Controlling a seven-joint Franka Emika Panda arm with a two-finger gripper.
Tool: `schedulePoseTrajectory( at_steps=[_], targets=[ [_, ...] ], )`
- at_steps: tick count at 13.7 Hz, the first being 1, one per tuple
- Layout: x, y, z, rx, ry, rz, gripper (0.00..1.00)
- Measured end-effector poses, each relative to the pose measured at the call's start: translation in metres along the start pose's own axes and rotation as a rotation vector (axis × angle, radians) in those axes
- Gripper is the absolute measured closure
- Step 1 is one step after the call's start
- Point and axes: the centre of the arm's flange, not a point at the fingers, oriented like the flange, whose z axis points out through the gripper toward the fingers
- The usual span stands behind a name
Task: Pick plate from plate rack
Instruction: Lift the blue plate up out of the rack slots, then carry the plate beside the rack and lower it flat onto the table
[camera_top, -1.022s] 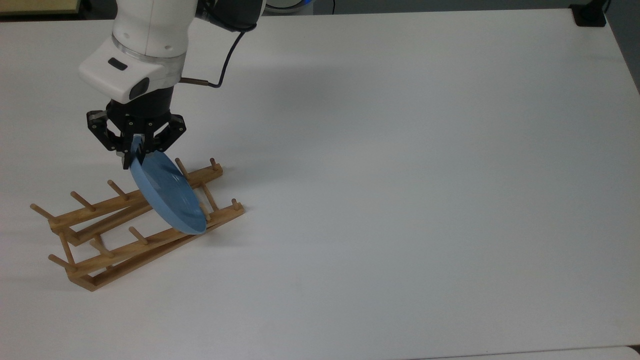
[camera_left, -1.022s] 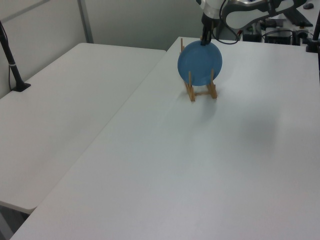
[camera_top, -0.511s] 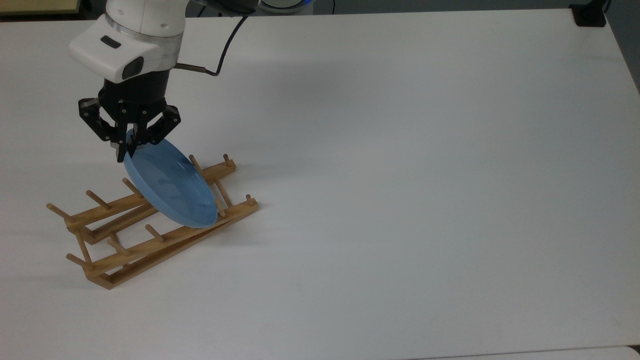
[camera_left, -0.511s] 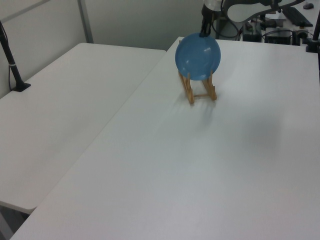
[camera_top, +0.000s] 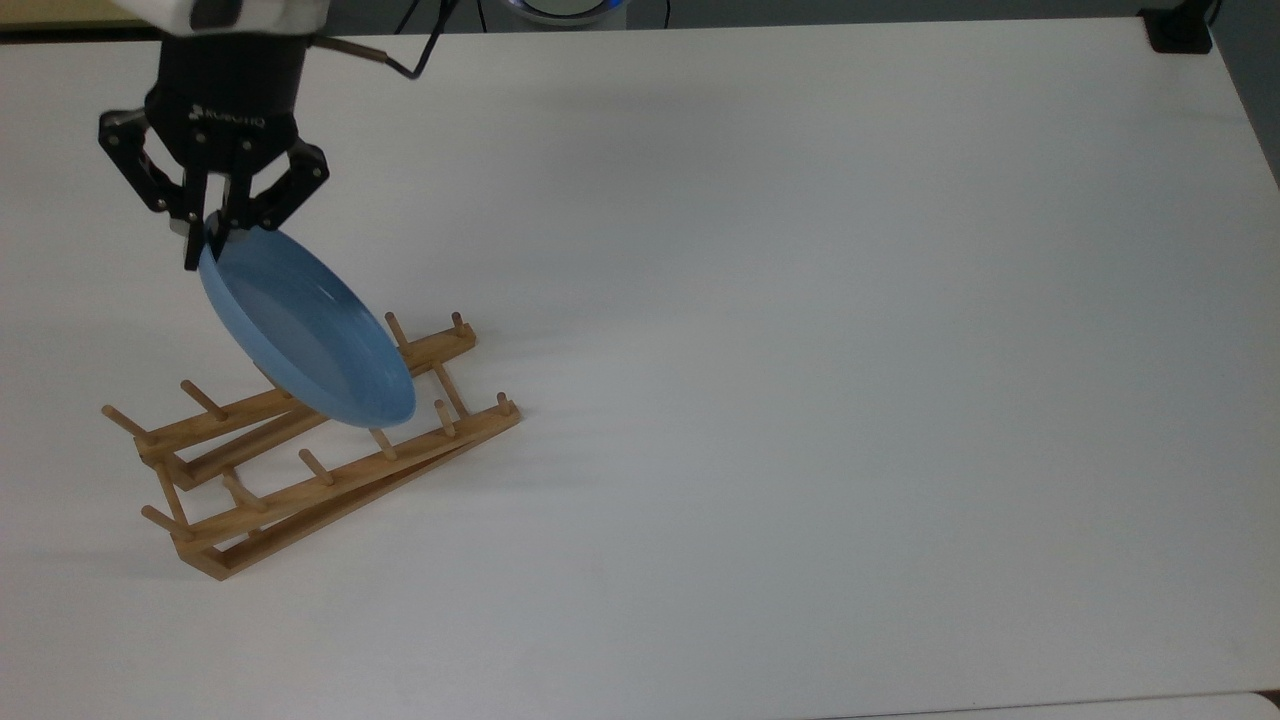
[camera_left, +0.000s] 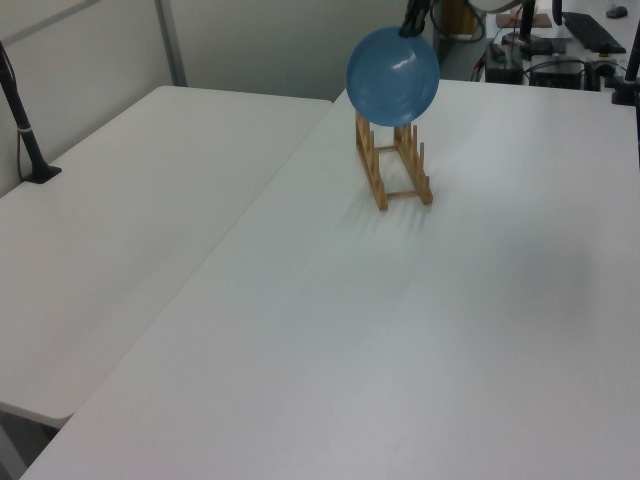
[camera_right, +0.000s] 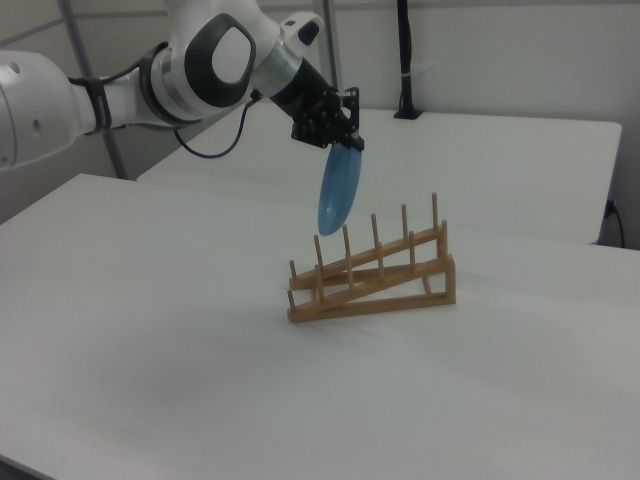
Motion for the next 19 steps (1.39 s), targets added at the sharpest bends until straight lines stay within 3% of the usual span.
schedulePoseTrajectory(
  at_steps=[1,4,5,8,14,19],
  targets=[
    [-0.002,0.004,-0.004,0.021,0.010,0.030,0.93],
    [-0.027,0.016,0.001,0.199,-0.053,0.194,0.93],
    [-0.043,0.027,0.005,0.283,-0.084,0.248,0.93],
    [-0.093,0.054,0.018,0.456,-0.214,0.340,0.93],
    [-0.178,0.051,0.076,0.603,-0.465,0.358,0.93],
    [-0.246,0.055,0.147,0.660,-0.583,0.363,0.93]
  ],
)
